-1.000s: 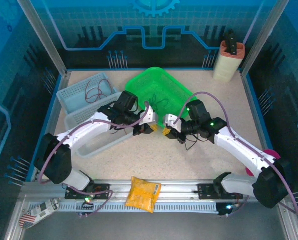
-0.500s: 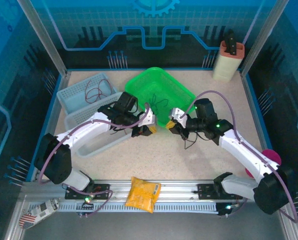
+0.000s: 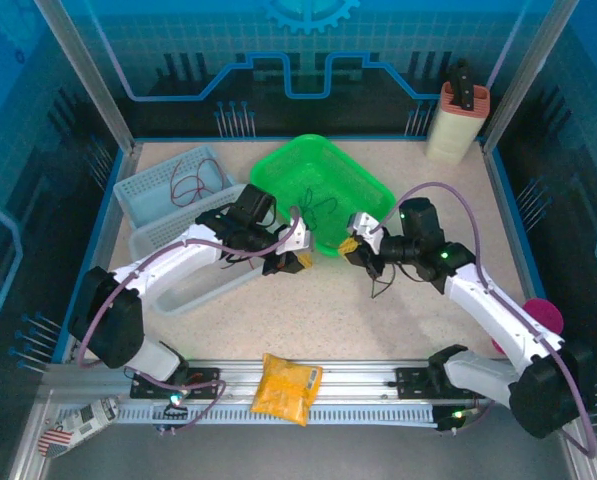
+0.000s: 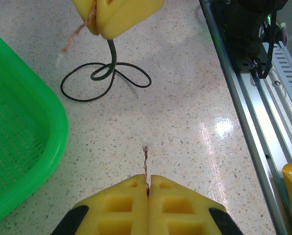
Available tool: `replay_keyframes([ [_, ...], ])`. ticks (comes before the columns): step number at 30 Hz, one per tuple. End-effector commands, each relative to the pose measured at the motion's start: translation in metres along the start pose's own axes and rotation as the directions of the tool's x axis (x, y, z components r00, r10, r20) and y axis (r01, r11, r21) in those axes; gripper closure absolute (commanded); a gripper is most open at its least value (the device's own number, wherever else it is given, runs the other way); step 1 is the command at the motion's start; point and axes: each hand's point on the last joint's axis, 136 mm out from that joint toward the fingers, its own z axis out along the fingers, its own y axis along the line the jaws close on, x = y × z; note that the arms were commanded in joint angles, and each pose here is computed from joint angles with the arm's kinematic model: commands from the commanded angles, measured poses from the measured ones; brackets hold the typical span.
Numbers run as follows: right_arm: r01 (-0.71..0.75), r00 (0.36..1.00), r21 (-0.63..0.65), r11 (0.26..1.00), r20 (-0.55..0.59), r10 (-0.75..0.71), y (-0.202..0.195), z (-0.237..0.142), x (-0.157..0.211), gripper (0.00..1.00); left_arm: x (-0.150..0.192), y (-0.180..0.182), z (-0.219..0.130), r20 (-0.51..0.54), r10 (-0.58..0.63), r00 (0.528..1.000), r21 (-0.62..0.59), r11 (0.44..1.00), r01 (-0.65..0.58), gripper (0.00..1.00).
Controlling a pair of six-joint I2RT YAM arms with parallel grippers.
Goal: Untangle the cables
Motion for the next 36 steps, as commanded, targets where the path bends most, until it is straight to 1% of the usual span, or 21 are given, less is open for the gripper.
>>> replay_keyframes([
  [1,-0.009,0.999,0.012,1.0,0.041,0.008,0.0,-0.008,-0.005,1.0,-0.013,-0.004,-0.006,0.021,0.043,0.999,0.004,0.999,-0.043,1.0],
  [8,-0.055,0.993,0.062,0.997,0.106,0.048,-0.01,-0.02,-0.008,1.0,-0.015,-0.005,-0.008,0.025,0.049,0.999,-0.004,0.999,-0.049,1.0],
  [12,-0.063,0.994,0.073,0.995,0.099,0.056,-0.012,-0.021,-0.005,1.0,-0.015,-0.003,-0.009,0.022,0.049,0.999,-0.015,0.999,-0.049,1.0],
  [13,-0.071,0.994,0.084,0.994,0.09,0.063,-0.014,-0.02,-0.003,1.0,-0.016,0.0,-0.01,0.023,0.044,0.999,-0.028,0.999,-0.044,1.0],
  [15,-0.094,0.994,0.114,0.989,0.058,0.088,-0.02,-0.019,0.004,1.0,-0.023,0.015,-0.016,0.04,-0.022,0.999,-0.09,0.996,0.026,1.0],
  [17,-0.109,0.994,0.128,0.986,0.035,0.105,-0.022,-0.018,0.01,1.0,-0.03,0.028,-0.029,0.061,-0.044,0.997,-0.143,0.988,0.053,1.0],
  [18,-0.111,0.994,0.13,0.985,0.031,0.108,-0.022,-0.017,0.012,1.0,-0.036,0.036,-0.041,0.085,-0.039,0.996,-0.2,0.978,0.056,1.0],
  [20,-0.118,0.993,0.139,0.983,0.038,0.114,-0.021,-0.017,0.016,1.0,-0.049,0.054,-0.073,0.158,-0.036,0.987,-0.315,0.945,0.085,1.0],
  [22,-0.123,0.992,0.149,0.981,0.04,0.118,-0.022,-0.016,0.02,1.0,-0.063,0.074,-0.114,0.24,-0.042,0.97,-0.428,0.892,0.144,1.0],
  [24,-0.133,0.991,0.152,0.979,0.032,0.129,-0.023,-0.014,0.025,1.0,-0.073,0.088,-0.152,0.267,-0.008,0.964,-0.552,0.819,0.159,1.0],
  [26,-0.138,0.99,0.15,0.979,0.024,0.136,-0.024,-0.011,0.028,1.0,-0.083,0.096,-0.186,0.298,0.018,0.955,-0.633,0.752,0.183,1.0],
  [30,-0.146,0.989,0.153,0.977,0.021,0.145,-0.028,-0.007,0.03,1.0,-0.107,0.104,-0.245,0.371,0.069,0.926,-0.716,0.656,0.238,1.0],
  [33,-0.148,0.989,0.156,0.977,0.021,0.147,-0.031,-0.005,0.03,1.0,-0.126,0.11,-0.28,0.434,0.079,0.897,-0.729,0.616,0.299,1.0],
  [35,-0.15,0.989,0.15,0.977,0.022,0.149,-0.031,-0.004,0.03,1.0,-0.139,0.115,-0.3,0.442,0.103,0.891,-0.754,0.581,0.307,1.0],
  [36,-0.152,0.988,0.15,0.977,0.024,0.15,-0.03,-0.004,0.03,1.0,-0.144,0.118,-0.31,0.437,0.116,0.892,-0.773,0.555,0.307,1.0],
])
